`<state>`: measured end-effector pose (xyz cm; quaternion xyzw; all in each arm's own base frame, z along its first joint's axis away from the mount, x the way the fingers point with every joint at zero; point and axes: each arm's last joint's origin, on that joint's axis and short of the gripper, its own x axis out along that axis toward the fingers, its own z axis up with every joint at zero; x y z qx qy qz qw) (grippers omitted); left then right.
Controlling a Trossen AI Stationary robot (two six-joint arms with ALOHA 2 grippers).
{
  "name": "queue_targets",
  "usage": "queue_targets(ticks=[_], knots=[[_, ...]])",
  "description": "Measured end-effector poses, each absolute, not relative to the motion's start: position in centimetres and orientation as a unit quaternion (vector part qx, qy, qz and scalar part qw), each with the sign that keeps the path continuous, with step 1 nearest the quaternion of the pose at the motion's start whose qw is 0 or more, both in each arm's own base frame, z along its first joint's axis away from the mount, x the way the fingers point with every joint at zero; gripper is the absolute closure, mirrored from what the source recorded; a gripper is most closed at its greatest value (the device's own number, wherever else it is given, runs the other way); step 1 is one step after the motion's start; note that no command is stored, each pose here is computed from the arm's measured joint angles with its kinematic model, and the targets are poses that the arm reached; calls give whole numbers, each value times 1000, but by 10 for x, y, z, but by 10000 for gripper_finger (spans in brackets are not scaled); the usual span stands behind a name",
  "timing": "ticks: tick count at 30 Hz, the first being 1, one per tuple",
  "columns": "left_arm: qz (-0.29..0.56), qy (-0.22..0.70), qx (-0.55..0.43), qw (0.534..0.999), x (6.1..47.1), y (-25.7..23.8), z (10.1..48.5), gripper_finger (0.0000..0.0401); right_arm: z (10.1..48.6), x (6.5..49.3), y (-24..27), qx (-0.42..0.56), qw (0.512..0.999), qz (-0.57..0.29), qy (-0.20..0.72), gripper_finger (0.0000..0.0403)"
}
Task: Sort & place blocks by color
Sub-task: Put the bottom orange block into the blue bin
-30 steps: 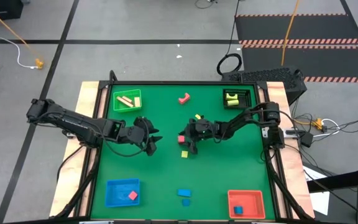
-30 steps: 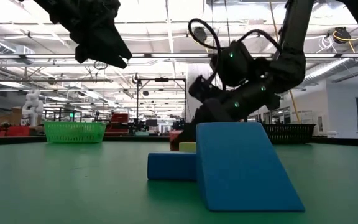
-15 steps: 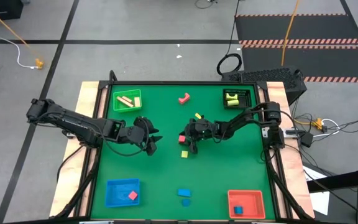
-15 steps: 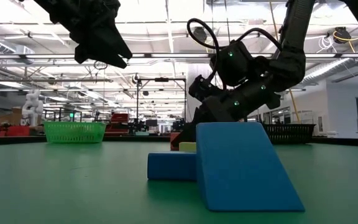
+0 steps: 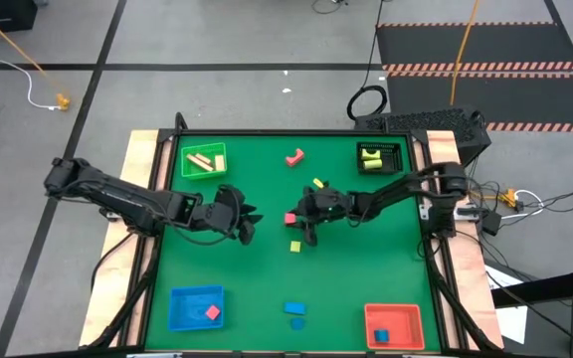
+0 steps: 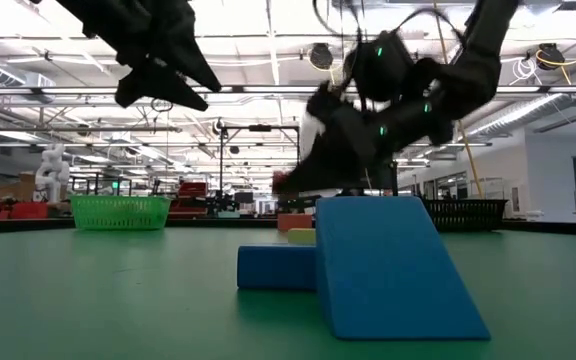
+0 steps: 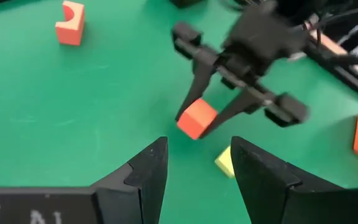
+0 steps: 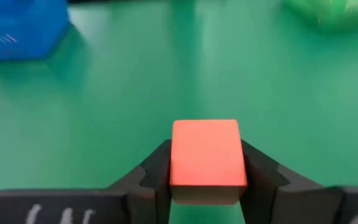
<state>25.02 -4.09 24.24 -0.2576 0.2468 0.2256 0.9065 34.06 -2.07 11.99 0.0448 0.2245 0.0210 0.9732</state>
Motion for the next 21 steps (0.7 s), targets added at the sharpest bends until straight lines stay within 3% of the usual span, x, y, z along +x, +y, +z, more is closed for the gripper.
queue_targets(ticks=[6, 13, 21], knots=[[212, 202, -304, 906, 266, -45, 240, 224, 168, 330, -11, -56, 981, 7, 183, 266], [186, 132, -345, 910, 279, -47, 248, 224, 208, 315, 7, -127, 981, 15, 146, 284], [151, 100, -380, 907, 290, -52, 248, 224, 222, 310, 27, -167, 979, 47, 108, 262]])
